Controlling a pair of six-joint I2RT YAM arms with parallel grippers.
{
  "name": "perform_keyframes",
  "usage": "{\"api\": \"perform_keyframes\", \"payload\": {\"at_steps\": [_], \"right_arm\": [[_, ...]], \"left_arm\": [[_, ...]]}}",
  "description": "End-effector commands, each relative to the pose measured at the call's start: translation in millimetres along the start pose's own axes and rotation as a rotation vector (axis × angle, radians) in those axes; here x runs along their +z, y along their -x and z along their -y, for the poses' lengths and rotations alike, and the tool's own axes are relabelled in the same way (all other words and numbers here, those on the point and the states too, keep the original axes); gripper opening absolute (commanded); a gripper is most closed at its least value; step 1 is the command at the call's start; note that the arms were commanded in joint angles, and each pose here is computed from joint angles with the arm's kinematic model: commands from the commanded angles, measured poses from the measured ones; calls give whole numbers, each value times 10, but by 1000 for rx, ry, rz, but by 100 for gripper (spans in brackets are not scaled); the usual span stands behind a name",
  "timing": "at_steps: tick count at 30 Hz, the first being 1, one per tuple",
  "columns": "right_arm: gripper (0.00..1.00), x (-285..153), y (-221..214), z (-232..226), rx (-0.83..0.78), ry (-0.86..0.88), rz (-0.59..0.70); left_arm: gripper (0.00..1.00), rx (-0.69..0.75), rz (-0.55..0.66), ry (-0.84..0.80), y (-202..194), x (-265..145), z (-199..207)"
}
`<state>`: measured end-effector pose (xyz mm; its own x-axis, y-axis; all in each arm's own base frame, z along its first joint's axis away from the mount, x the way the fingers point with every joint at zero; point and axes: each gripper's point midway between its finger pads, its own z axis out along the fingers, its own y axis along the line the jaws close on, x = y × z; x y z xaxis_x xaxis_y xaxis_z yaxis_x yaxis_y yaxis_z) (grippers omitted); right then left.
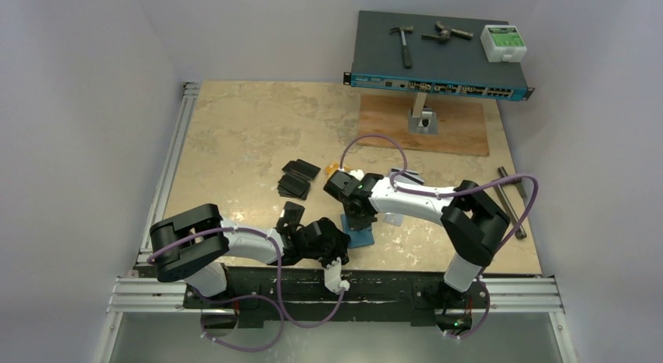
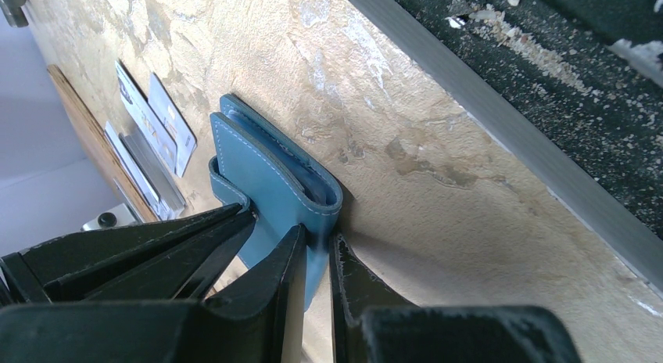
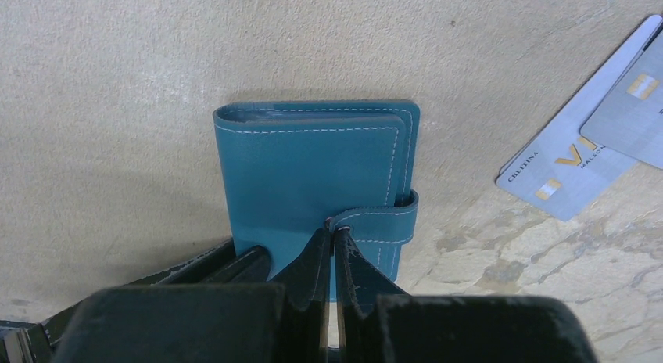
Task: Put the credit cards into the card holder
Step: Close the card holder at the center of the board.
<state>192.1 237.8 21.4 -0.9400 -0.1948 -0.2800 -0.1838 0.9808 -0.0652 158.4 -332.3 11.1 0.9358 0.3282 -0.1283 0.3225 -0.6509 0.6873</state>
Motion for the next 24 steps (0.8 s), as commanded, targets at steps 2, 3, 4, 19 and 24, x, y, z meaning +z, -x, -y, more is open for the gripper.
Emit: {"api": "perform_keyframes", "payload": {"at_steps": [2,3,4,19,24], "right_arm": [[0,491,-287,-86,-45,8,-115],[0,498,-295,-105,-52,14,-120],[0,508,-301,-115,-57,16,-123],[0,746,-502,-242,-114,49,-201],[0,844,-638,-230,-116,51,-238]], "left_arm": [[0,-104,7,-320,29,-28,959],[0,-105,7,-320,29,-28,958],[0,-105,7,-320,29,-27,958],[0,-100,11,-323,36,-23,934],[0,-97,13,-319,36,-7,900]]}}
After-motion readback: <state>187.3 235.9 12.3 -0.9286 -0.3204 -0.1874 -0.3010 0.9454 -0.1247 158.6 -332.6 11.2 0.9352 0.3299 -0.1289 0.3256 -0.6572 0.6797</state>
